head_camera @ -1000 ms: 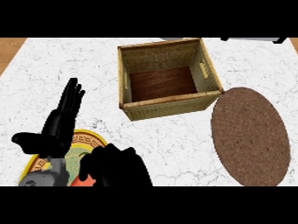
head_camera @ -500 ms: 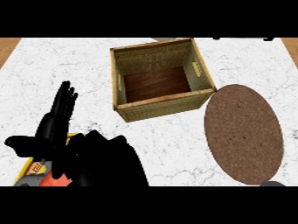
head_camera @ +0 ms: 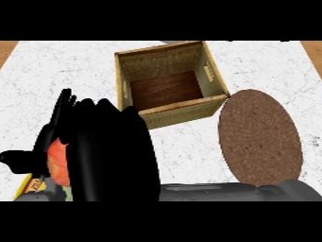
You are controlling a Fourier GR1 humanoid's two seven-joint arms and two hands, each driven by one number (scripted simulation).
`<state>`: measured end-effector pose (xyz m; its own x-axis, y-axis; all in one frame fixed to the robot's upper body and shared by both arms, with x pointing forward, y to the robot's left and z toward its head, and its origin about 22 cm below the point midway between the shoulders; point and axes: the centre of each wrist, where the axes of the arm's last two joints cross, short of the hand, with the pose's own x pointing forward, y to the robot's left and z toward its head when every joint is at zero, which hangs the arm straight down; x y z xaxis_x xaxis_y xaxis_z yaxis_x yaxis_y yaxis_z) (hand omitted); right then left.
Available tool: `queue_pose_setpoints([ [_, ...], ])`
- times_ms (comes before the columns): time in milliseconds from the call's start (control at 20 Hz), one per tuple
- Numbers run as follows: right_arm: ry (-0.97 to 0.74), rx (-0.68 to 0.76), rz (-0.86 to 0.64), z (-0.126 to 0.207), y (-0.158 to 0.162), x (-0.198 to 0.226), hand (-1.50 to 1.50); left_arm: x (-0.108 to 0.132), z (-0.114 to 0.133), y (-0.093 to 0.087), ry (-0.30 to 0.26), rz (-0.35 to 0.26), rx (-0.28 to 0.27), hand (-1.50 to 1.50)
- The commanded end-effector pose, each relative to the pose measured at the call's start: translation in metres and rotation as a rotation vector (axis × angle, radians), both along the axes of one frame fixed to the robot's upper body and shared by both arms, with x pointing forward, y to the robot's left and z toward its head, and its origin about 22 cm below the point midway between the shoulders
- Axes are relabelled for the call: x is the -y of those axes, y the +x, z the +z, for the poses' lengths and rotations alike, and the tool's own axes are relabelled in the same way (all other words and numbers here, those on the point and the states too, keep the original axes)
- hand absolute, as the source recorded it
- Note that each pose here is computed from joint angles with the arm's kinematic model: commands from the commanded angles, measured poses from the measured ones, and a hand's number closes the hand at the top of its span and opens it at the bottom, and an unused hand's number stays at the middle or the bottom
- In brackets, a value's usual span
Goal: Pick the squash from the placemat and place it in the basket
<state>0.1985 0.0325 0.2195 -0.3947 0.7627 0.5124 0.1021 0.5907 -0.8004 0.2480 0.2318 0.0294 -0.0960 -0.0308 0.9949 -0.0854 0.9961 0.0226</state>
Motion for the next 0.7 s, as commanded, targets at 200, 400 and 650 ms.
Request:
queue_pose_setpoints([
  [200,0.009,-0.095,-0.203,0.008,0.023,0.005,1.50,-0.005,-0.001,-0.014,-0.020,-0.003,0.009,0.00],
  [400,0.000,-0.100,-0.216,-0.003,0.044,0.017,1.50,0.005,0.008,-0.006,-0.009,0.004,0.022,0.00],
  [650,-0.044,-0.131,-0.223,-0.014,0.060,0.024,1.50,-0.021,-0.004,-0.007,0.009,0.005,0.014,0.00],
])
